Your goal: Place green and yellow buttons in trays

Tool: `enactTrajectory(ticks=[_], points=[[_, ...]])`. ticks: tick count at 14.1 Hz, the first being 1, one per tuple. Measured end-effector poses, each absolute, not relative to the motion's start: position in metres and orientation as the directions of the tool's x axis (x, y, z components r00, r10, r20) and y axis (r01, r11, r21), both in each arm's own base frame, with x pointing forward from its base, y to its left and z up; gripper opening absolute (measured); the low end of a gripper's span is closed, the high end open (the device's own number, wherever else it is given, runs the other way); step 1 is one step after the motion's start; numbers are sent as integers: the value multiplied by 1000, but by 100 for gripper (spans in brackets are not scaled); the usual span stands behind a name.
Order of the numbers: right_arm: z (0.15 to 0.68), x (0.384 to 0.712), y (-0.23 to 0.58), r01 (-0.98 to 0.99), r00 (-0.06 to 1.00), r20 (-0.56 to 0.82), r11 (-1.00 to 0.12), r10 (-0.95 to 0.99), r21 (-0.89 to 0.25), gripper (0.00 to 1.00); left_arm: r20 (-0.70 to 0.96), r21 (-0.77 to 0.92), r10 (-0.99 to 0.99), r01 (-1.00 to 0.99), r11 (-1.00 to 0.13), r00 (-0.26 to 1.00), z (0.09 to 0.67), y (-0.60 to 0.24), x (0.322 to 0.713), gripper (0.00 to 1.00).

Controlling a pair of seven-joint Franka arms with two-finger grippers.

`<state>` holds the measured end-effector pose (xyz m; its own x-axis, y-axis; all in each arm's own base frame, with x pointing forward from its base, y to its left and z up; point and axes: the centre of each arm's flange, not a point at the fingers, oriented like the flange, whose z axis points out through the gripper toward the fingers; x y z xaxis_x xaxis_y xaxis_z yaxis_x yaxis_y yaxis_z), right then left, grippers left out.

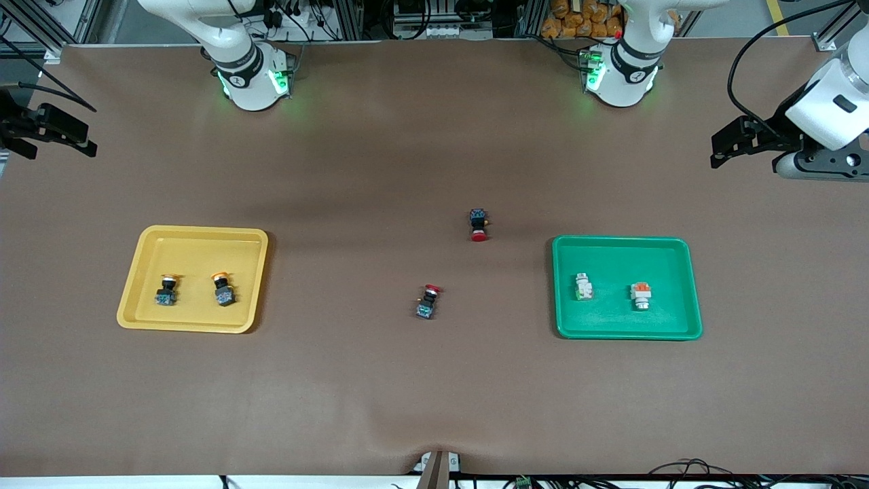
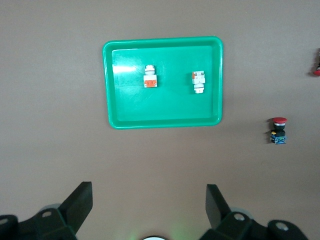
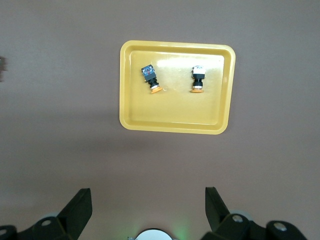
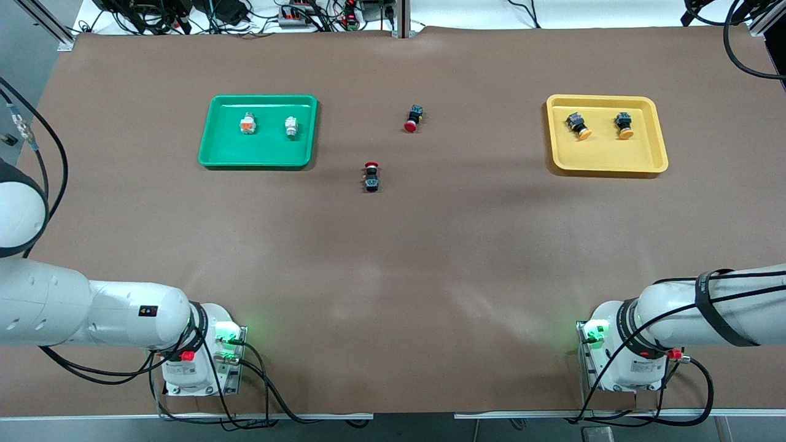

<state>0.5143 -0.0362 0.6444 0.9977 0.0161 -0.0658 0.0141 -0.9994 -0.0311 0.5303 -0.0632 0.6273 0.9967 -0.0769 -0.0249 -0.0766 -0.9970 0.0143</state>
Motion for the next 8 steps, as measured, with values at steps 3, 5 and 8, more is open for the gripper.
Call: enactTrajectory(ticks=[3, 5, 8], points=[[643, 515, -39, 6, 998, -63, -1000, 8, -31, 100, -29, 14, -70, -70, -997, 997, 627, -61, 530, 100], [642, 514, -50, -16, 998, -67, -999, -14, -31, 100, -33, 14, -49, -49, -999, 998, 627, -54, 530, 100], [640, 511, -56, -28, 996, -85, -999, -25, -33, 100, -35, 13, -33, -32, -999, 999, 627, -50, 530, 100]])
